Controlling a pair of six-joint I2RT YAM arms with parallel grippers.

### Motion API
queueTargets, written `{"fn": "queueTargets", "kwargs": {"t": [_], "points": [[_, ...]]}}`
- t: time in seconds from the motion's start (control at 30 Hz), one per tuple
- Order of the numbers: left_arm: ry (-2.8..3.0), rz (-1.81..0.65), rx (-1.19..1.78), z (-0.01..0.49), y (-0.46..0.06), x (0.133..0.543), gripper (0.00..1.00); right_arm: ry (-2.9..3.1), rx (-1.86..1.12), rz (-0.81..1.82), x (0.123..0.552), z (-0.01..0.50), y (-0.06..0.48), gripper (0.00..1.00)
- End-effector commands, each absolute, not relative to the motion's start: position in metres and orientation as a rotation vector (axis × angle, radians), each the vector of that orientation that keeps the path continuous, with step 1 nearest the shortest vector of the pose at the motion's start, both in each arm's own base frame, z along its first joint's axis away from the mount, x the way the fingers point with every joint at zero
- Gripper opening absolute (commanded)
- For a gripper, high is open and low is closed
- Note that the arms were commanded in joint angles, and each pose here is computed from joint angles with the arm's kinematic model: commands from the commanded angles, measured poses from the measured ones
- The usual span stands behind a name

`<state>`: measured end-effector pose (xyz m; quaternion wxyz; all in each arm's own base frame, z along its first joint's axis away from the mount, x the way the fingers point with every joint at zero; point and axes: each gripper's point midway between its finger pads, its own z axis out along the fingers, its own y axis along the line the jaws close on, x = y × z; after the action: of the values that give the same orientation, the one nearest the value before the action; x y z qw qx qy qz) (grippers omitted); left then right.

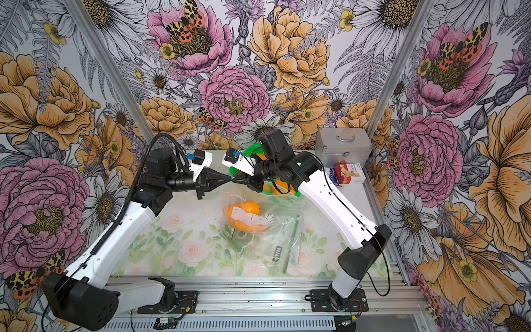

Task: Place the mango in a zip-top bag and seal the zipper
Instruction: Zip the zipper on the zipper food storage bag.

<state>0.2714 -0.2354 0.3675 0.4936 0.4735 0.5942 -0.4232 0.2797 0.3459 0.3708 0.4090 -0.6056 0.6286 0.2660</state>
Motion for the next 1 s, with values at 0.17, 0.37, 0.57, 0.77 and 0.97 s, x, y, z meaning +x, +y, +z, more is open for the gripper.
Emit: {"fn": "queueTargets", "kwargs": {"t": [0.17, 0.37, 0.57, 0.77, 0.97], "points": [[1.452, -0.921, 1.101, 0.375, -0.225, 0.276, 0.0, 1.595, -1.518, 0.654, 0.282, 0.37, 0.347, 0.0], [1.569, -0.737, 0.89, 0.377, -0.2, 0.312, 0.0, 1.624, -1.493, 0.587, 0.283, 0.368, 0.332, 0.0], [1.533, -0.732, 0.665, 0.395, -0.163, 0.334, 0.0, 1.659, -1.466, 0.533, 0.282, 0.365, 0.314, 0.0], [1.526, -0.682, 0.573, 0.402, -0.141, 0.341, 0.0, 1.699, -1.436, 0.468, 0.284, 0.359, 0.297, 0.0], [1.55, -0.639, 0.502, 0.399, -0.124, 0.349, 0.0, 1.727, -1.404, 0.422, 0.285, 0.357, 0.28, 0.0]]}}
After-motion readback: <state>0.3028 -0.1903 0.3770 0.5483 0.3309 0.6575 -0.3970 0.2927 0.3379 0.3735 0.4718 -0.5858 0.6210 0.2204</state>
